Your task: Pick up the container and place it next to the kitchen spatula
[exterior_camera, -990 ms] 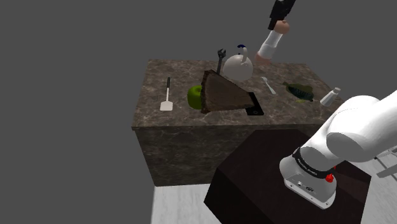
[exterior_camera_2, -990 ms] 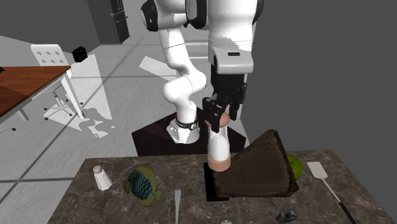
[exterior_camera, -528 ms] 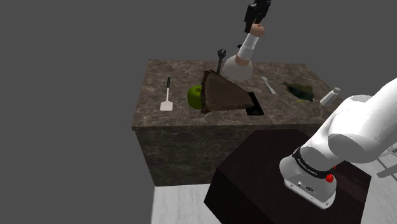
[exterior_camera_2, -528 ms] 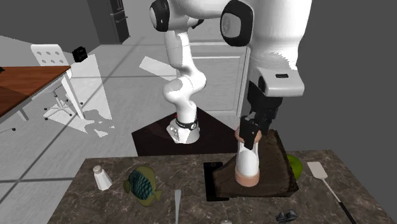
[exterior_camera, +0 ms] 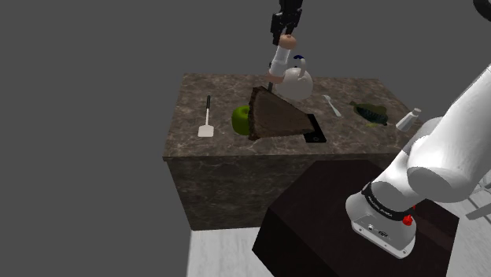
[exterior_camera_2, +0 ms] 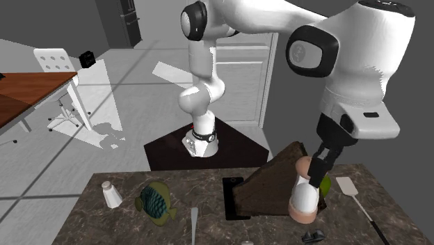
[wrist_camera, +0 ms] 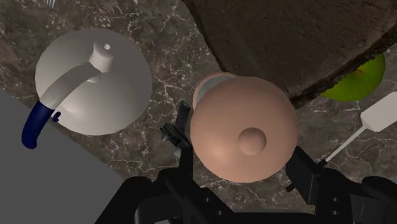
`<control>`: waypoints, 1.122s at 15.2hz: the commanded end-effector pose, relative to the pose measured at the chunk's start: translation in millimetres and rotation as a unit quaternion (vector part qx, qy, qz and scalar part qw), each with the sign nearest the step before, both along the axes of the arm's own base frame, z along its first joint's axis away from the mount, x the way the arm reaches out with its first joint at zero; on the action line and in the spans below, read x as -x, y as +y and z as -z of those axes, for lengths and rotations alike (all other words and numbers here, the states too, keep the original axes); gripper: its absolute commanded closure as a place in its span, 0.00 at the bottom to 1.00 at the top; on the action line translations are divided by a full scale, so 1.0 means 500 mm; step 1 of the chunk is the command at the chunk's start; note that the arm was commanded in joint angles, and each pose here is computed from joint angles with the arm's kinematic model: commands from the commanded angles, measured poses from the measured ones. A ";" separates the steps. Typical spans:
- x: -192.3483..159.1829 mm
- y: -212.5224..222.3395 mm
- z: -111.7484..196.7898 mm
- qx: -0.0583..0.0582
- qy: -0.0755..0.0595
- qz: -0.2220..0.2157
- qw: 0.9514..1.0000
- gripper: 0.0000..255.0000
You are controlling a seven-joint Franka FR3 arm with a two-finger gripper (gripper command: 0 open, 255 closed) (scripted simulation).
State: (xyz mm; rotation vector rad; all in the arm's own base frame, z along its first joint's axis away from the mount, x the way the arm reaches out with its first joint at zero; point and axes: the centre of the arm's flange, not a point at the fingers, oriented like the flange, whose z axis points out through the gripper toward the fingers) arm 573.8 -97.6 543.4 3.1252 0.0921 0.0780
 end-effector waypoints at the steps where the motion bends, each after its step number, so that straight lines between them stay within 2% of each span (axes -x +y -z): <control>1: -0.046 0.022 0.015 0.000 0.000 0.000 1.000 1.00; 14: -0.338 0.166 0.123 0.000 0.000 0.000 1.000 1.00; 17: -0.355 0.174 0.150 0.000 0.000 0.000 1.000 1.00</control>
